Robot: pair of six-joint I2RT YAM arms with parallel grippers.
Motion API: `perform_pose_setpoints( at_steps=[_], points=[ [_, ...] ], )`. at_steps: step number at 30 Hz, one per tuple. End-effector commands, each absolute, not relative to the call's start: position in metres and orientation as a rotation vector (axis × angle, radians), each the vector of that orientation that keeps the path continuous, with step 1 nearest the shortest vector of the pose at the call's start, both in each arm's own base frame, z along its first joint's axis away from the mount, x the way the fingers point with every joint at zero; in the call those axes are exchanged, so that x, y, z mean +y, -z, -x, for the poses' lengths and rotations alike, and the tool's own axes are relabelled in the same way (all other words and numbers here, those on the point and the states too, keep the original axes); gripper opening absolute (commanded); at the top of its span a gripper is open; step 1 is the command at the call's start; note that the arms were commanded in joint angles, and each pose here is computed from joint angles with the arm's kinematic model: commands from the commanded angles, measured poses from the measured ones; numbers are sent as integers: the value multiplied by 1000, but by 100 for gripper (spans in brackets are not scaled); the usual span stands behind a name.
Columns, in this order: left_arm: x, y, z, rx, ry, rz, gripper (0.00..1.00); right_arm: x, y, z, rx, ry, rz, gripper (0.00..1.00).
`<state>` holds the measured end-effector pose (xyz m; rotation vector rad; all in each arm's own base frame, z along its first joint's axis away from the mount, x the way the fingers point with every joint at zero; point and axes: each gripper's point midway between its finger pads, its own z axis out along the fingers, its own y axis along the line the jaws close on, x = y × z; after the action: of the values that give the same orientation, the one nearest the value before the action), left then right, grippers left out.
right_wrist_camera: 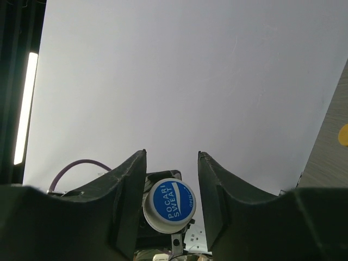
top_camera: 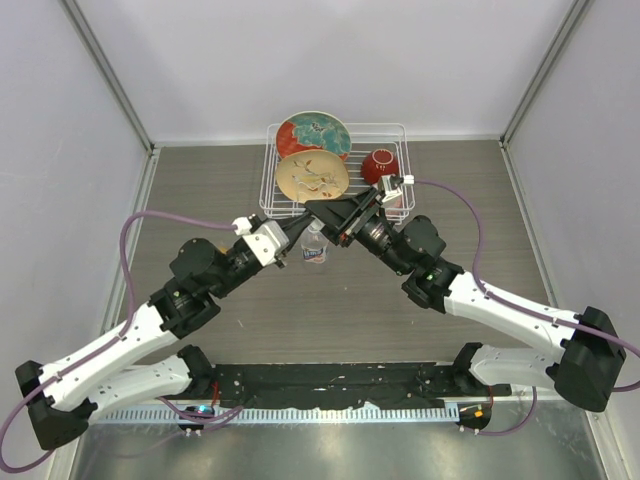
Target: Screw on the bottle caps
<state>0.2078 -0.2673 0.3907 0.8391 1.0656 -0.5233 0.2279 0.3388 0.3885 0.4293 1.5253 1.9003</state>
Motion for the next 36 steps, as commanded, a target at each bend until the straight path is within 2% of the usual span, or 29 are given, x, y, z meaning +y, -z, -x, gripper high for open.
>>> perform_pose_setpoints(
  at_steps=[1, 12, 24, 32, 36],
  points=[
    [-267, -408, -206, 989, 517, -812, 0, 332, -426, -218, 1422, -1973, -366, 47],
    [-250, -408, -226, 1004, 390, -716, 0, 331, -424, -217, 1424, -1977, -374, 42],
    [-240, -403, -229, 1014, 345, -691, 0, 327, -426, -217, 1410, -1968, -378, 50],
    [-242, -397, -227, 1008, 350, -709, 0, 331, -426, -217, 1416, -1978, -372, 39],
    [-245, -390, -226, 1007, 354, -733, 0, 331, -427, -215, 1412, -1984, -363, 31]
  ],
)
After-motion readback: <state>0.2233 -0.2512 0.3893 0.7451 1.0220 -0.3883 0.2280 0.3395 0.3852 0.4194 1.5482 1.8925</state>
